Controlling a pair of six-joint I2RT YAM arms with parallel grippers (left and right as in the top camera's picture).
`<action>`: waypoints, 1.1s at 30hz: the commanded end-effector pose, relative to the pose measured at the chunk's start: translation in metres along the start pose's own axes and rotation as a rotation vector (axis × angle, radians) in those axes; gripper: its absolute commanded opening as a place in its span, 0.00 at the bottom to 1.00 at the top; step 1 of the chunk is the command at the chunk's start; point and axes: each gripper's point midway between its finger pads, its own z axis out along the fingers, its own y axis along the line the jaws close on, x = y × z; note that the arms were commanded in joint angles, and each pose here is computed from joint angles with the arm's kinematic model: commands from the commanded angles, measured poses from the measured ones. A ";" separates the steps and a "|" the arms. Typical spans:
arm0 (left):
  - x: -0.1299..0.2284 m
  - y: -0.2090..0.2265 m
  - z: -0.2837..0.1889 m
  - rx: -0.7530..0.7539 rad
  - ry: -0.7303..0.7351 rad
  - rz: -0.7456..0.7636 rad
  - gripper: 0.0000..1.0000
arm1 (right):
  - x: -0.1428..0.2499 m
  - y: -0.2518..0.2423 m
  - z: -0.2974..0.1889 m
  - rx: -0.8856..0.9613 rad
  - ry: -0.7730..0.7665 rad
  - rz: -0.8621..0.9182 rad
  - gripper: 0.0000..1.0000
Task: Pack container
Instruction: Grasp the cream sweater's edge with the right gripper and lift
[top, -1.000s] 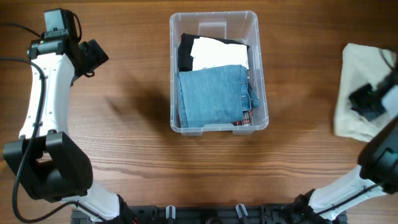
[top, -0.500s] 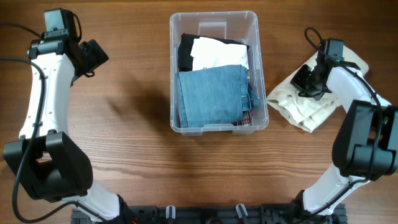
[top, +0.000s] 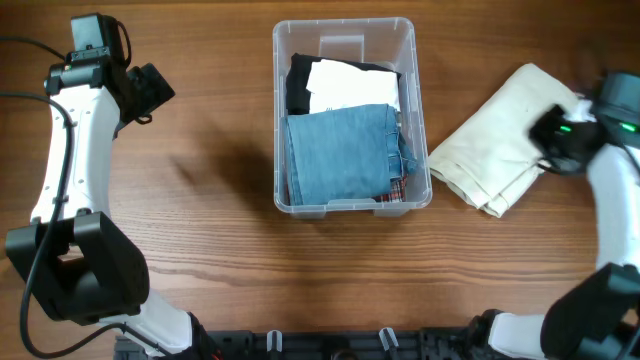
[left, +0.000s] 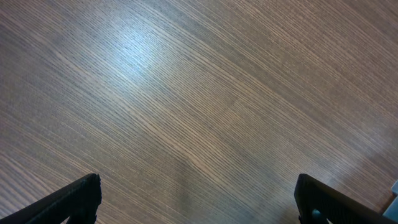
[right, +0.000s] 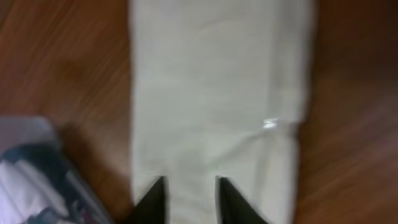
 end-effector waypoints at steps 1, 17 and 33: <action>0.002 0.003 0.003 -0.004 0.012 -0.023 1.00 | -0.013 -0.044 -0.001 0.050 -0.003 0.029 0.71; 0.002 0.003 0.003 -0.004 0.012 -0.023 1.00 | -0.006 -0.080 0.065 0.011 0.144 0.078 0.99; 0.002 0.003 0.003 -0.004 0.012 -0.023 1.00 | 0.007 -0.070 0.129 -0.125 0.228 0.100 0.75</action>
